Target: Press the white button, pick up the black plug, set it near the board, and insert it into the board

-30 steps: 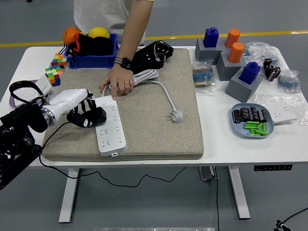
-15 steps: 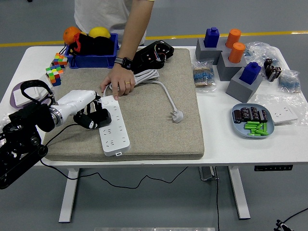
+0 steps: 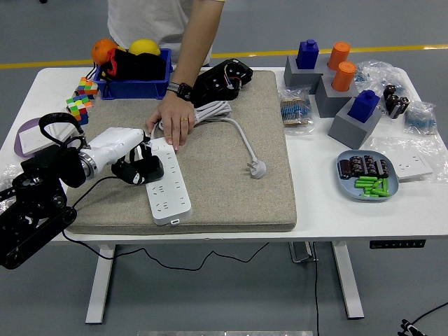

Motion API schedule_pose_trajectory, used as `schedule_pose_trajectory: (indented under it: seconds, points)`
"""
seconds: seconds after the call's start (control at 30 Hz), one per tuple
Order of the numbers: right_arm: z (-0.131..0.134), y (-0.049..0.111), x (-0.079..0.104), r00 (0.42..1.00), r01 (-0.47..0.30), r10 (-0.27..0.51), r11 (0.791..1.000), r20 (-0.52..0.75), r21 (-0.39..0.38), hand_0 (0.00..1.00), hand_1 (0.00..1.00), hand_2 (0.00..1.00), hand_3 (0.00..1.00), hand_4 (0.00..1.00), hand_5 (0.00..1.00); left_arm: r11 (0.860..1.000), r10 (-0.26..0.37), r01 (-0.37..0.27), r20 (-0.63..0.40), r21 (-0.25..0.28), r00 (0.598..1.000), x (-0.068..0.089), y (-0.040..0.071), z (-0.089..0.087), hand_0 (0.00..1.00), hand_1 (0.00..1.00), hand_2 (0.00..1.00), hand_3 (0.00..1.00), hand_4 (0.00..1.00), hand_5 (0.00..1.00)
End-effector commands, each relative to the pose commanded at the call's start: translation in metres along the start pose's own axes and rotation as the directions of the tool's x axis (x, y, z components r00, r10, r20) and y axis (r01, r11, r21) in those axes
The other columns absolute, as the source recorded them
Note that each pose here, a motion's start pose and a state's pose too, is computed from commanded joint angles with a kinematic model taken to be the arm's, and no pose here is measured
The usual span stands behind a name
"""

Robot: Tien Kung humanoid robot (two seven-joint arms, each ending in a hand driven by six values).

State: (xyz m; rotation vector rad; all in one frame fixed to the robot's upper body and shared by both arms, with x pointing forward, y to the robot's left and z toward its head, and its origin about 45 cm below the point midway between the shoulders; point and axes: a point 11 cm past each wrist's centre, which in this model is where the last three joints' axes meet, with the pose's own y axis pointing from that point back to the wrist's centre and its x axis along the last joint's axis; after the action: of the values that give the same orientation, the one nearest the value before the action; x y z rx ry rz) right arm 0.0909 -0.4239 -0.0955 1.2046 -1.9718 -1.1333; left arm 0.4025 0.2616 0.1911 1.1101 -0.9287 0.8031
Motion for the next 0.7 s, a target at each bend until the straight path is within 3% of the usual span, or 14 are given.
schedule_pose_trajectory:
  seconds: [0.7]
  points:
    - [0.001, 0.0, -0.002, 1.0, 0.003, -0.003, 1.0, -0.001, -0.002, 0.718, 0.697, 0.681, 0.613, 0.715, 0.419, 1.0, -0.006, 0.008, 0.113, -0.018, 0.994, 0.0, -0.001, 0.013, 0.229, 0.35, 0.351, 0.394, 0.713, 0.002]
